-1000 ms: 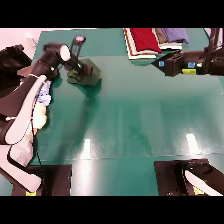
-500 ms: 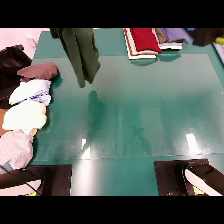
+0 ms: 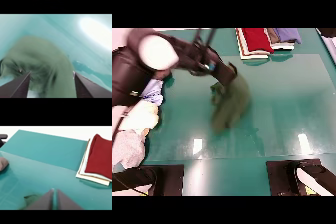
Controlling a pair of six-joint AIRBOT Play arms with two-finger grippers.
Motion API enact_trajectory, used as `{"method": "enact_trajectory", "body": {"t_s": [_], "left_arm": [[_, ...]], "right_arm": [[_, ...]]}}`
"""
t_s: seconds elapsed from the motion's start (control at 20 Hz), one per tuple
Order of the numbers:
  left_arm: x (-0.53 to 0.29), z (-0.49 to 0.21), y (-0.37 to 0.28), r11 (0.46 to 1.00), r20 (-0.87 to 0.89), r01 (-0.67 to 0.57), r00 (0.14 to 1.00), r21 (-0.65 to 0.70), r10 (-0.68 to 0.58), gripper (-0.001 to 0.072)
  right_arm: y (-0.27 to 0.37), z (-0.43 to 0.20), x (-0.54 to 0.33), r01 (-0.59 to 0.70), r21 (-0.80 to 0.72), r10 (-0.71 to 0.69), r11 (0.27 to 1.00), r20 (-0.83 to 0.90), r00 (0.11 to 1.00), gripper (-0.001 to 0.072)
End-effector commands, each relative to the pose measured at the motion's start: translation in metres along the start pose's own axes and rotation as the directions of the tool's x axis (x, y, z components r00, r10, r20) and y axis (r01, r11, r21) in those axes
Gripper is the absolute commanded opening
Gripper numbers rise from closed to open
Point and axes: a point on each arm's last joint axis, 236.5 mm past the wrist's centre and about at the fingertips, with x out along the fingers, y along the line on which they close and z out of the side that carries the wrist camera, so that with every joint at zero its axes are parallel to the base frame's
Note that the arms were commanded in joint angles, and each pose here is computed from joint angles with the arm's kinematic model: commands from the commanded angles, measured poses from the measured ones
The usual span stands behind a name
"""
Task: Fold the shirts.
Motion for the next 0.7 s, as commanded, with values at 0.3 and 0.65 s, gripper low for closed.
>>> {"method": "enact_trajectory", "body": {"t_s": [0.3, 0.65], "left_arm": [[0.015, -0.049, 0.16, 0.919, -0.101, -0.199, 0.979, -0.34, 0.174, 0.0622], [0.085, -0.115, 0.178, 0.859, -0.255, -0.16, 0.966, -0.486, 0.036, 0.0622]], "right_arm": [[-0.026, -0.12, 0.002, 0.023, 0.136, 0.033, 0.99, -0.397, 0.917, 0.0388], [-0.02, -0.337, 0.025, 0.139, 0.42, 0.223, 0.897, -0.7, 0.678, 0.0521]]}}
